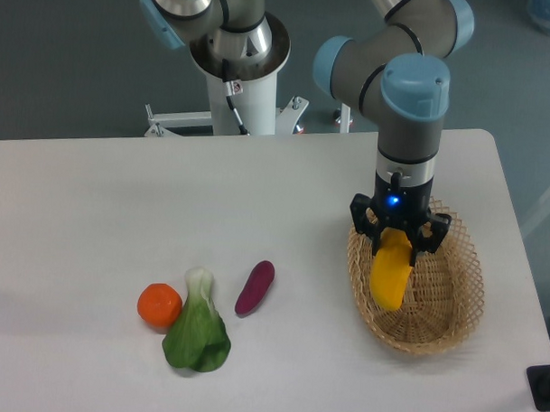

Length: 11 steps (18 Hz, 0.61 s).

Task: Place the mango in the basket
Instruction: 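Lower the yellow mango into the wicker basket with the gripper, then open the gripper to release the mango and lift away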

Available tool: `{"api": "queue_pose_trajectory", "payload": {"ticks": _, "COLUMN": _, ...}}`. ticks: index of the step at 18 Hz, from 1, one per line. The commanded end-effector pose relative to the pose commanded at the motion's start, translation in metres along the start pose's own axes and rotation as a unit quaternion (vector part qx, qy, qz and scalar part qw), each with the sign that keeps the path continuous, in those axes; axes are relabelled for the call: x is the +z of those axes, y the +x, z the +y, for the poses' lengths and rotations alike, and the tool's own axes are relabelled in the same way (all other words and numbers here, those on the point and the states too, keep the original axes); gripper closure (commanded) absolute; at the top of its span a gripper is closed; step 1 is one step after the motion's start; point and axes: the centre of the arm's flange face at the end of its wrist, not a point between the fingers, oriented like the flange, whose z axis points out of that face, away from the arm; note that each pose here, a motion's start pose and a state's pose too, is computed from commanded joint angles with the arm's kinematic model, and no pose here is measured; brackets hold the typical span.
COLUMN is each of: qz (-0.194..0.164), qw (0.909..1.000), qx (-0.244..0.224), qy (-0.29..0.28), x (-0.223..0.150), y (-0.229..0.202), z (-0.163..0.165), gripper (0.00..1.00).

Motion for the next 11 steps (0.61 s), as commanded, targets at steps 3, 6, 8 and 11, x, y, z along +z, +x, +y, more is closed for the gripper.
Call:
{"api": "queue_pose_trajectory", "payload": {"ticks": 3, "qz": 0.018, "qw": 0.9996, "qx": 0.015, "qy": -0.013, "x": 0.022, "y": -0.008, "z": 0.034, "gripper": 0.39}}
{"api": "queue_pose_trajectory", "payload": {"ticks": 6, "qz": 0.042, "qw": 0.9972, "qx": 0.057, "qy": -0.023, "x": 0.051, "y": -0.012, "z": 0.054, "gripper": 0.39}}
{"api": "queue_pose_trajectory", "payload": {"ticks": 8, "qz": 0.059, "qw": 0.9956, "qx": 0.066, "qy": -0.029, "x": 0.070, "y": -0.007, "z": 0.059, "gripper": 0.39}}
{"api": "queue_pose_trajectory", "payload": {"ticks": 11, "qz": 0.074, "qw": 0.9948, "qx": 0.062, "qy": -0.034, "x": 0.082, "y": 0.002, "z": 0.065, "gripper": 0.39}}
